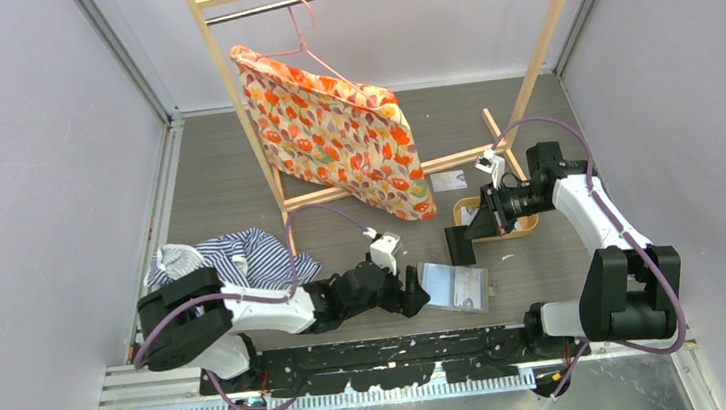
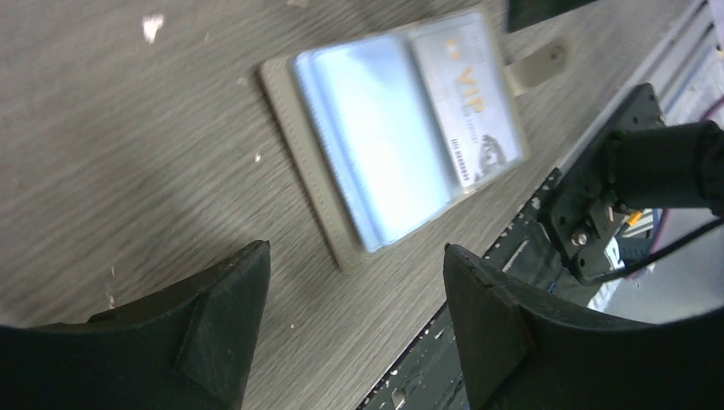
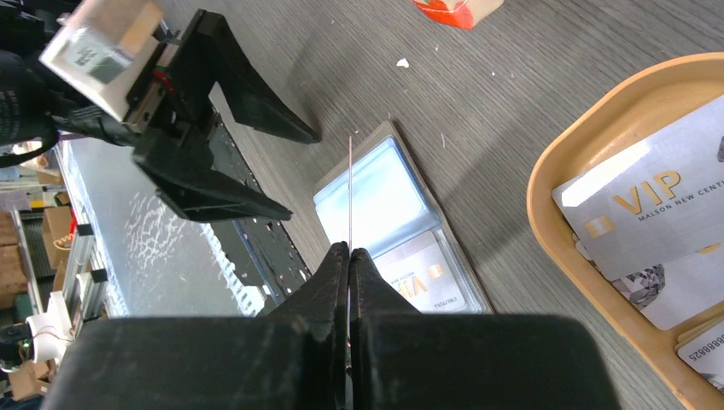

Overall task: Put the credit cards into the card holder
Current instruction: Adjust the credit card.

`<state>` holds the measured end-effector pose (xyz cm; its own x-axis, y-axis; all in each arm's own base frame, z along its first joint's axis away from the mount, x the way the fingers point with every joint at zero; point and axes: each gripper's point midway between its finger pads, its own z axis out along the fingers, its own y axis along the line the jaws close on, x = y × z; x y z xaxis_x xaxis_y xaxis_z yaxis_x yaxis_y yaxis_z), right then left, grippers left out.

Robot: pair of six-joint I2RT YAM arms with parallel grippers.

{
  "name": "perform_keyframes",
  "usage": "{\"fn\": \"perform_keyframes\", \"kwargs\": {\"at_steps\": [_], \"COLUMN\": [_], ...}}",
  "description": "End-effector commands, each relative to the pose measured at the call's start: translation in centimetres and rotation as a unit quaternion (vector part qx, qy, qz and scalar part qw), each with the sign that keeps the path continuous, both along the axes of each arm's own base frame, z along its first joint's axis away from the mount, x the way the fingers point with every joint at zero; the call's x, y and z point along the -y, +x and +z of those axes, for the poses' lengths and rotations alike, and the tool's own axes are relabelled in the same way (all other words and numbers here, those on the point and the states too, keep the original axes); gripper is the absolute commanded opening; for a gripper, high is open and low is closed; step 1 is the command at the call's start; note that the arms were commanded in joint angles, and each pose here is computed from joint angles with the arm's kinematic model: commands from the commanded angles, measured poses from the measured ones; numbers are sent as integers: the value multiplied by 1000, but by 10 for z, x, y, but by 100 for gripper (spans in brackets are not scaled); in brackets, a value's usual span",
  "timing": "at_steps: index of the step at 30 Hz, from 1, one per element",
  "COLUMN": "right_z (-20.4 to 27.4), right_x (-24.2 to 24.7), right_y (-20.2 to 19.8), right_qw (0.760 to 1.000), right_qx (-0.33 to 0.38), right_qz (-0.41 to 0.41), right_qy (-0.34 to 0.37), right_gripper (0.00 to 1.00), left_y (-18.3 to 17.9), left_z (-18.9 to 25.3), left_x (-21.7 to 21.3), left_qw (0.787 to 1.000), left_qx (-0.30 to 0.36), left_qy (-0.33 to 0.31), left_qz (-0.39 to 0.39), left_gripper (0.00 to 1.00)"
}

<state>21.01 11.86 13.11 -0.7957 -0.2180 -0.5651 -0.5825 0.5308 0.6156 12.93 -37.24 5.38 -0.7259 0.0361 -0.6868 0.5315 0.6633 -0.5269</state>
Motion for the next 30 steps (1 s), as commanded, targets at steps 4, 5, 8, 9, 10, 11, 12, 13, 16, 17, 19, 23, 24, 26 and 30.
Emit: {"fn": "perform_keyframes", "kwargs": {"at_steps": [4, 5, 8, 9, 10, 11, 12, 13, 16, 17, 19, 23, 24, 26, 30], "right_z": [10, 10, 10, 11, 11, 11, 11, 11, 10, 10, 9, 9, 9, 8, 7], "right_x": [2, 2, 2, 2, 2, 3, 3, 3, 3, 3, 3, 3, 3, 3, 4], "right_y": [9, 9, 9, 9, 9, 9, 10, 10, 9, 9, 9, 10, 10, 10, 10], "right_qw": [1000, 1000, 1000, 1000, 1000, 1000, 1000, 1000, 1000, 1000, 1000, 1000, 1000, 1000, 1000], "right_qx": [29, 30, 30, 30, 30, 30, 30, 30, 28, 28, 28, 27, 26, 25, 22], "right_qz": [-2, -2, -2, -2, -2, -2, -2, -2, -2, -2, -2, -2, -2, -2, -1], "right_qy": [-8, -8, -8, -8, -8, -8, -8, -8, -8, -9, -10, -11, -11, -11, -13], "right_gripper": [1, 1, 1, 1, 1, 1, 1, 1, 1, 1, 1, 1, 1, 1, 1], "left_y": [7, 7, 8, 9, 11, 15, 20, 23, 32, 33, 34, 29, 27, 25, 26], "left_z": [-6, -7, -10, -11, -12, -13, -14, -15, -11, -7, 0, 8, 8, 4, -7], "left_x": [17, 17, 19, 18, 17, 15, 12, 10, 7, 9, 14, 25, 27, 32, 37], "left_qw": [995, 995, 995, 995, 994, 994, 994, 993, 990, 990, 992, 995, 996, 996, 994], "left_qx": [-73, -75, -80, -78, -76, -71, -63, -57, -40, -33, -24, -17, -19, -26, -41], "left_qy": [-8, -2, 2, 7, 15, 23, 34, 48, 89, 94, 90, 78, 77, 79, 93], "left_qz": [64, 64, 65, 68, 71, 78, 88, 95, 106, 101, 87, 52, 44, 32, 37], "left_gripper": [68, 68, 68, 68, 68, 67, 64, 57, 53, 53, 54, 56, 57, 58, 58]}}
